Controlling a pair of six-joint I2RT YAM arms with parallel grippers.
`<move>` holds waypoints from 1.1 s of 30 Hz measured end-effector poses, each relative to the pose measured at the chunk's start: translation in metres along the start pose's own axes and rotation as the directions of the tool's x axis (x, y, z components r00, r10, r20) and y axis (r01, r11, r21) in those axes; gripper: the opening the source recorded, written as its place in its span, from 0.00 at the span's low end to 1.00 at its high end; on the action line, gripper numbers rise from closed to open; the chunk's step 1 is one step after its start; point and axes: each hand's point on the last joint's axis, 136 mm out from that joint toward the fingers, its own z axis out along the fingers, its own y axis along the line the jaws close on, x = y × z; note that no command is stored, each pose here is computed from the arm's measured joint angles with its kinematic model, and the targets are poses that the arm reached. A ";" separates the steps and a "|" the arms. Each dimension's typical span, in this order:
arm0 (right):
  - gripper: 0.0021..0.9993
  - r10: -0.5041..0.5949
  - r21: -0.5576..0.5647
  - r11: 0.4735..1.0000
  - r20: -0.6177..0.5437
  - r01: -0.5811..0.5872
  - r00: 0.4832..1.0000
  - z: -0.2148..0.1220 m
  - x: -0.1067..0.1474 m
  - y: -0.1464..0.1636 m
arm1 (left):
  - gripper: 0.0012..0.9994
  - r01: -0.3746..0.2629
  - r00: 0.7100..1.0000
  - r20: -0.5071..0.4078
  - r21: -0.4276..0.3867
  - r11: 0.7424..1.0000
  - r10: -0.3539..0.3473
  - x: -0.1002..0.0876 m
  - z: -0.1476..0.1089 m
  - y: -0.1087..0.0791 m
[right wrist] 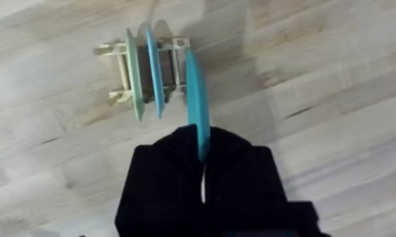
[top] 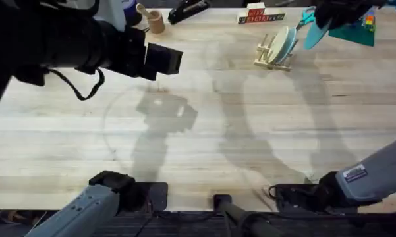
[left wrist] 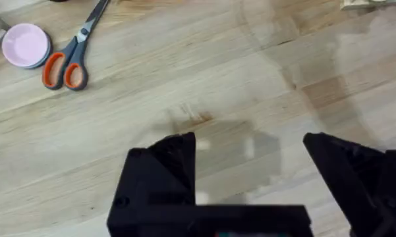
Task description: Pick up the plates from the table one by one and place each into a slot on the dish rack.
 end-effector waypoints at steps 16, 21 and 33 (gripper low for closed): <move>0.03 -0.031 -0.016 0.999 -0.069 0.030 0.997 0.046 -0.003 0.018 | 1.00 0.000 1.000 0.000 0.000 1.000 0.000 0.000 0.000 0.000; 0.03 -0.037 -0.018 0.999 -0.073 0.036 0.997 0.054 -0.005 0.020 | 1.00 0.000 1.000 0.000 0.000 1.000 0.000 0.000 0.000 0.000; 0.03 -0.055 -0.013 0.998 -0.124 0.054 0.991 0.085 -0.002 0.027 | 1.00 0.000 1.000 0.000 0.000 1.000 0.000 0.000 0.000 0.000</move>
